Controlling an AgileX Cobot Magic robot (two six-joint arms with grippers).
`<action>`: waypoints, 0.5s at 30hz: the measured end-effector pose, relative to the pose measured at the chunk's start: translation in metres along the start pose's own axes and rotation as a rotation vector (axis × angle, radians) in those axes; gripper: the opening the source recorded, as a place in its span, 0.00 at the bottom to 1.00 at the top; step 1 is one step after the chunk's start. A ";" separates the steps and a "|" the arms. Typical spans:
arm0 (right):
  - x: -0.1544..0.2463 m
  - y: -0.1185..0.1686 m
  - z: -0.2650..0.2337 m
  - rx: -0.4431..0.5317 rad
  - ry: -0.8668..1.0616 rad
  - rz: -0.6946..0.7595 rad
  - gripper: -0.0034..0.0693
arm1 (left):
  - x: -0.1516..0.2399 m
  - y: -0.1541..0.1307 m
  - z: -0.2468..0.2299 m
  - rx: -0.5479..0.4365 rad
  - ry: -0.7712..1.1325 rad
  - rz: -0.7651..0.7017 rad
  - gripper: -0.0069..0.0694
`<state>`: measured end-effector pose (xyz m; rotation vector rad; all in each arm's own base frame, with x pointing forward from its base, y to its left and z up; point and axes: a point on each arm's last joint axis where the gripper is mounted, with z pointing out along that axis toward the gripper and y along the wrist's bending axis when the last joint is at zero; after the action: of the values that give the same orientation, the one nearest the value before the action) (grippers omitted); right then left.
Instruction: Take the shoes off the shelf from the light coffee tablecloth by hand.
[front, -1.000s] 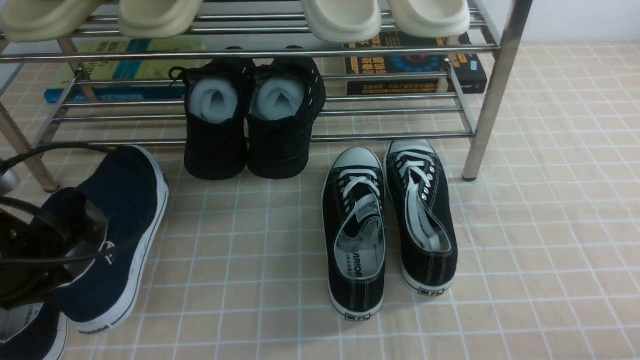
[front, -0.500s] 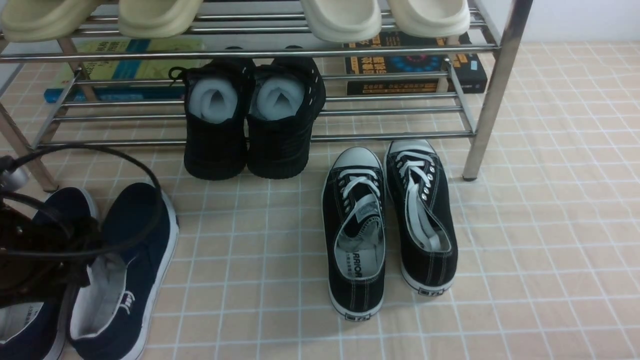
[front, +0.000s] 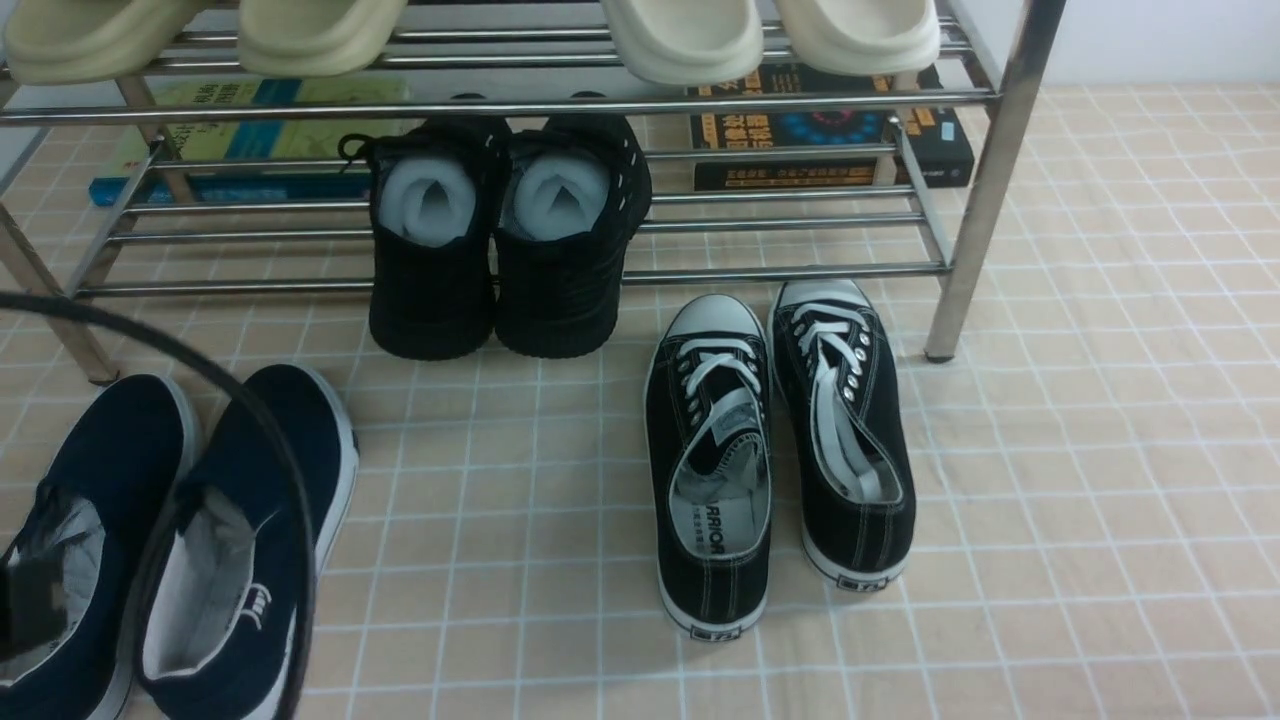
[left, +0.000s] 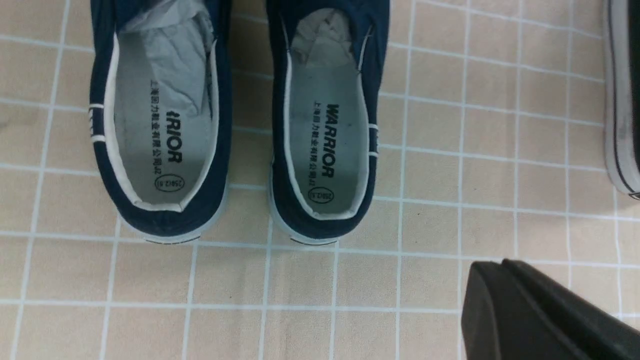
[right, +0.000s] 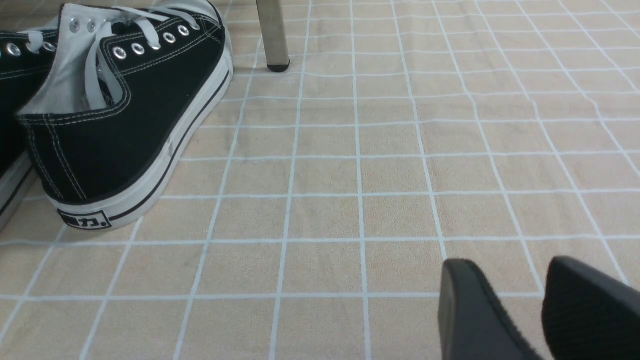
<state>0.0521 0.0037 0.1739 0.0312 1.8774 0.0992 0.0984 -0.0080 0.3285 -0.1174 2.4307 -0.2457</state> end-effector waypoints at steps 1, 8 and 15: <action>0.000 0.000 0.000 0.000 0.000 0.000 0.38 | 0.010 -0.001 -0.006 0.007 -0.062 0.013 0.09; 0.000 0.000 0.000 0.000 0.000 0.000 0.38 | 0.049 0.000 -0.016 0.005 -0.282 0.044 0.09; 0.000 0.000 0.000 0.000 0.000 0.000 0.38 | 0.058 0.006 -0.018 -0.070 -0.298 0.090 0.10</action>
<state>0.0521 0.0037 0.1739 0.0312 1.8774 0.0992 0.0418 -0.0083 0.3045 -0.0696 2.1418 -0.0944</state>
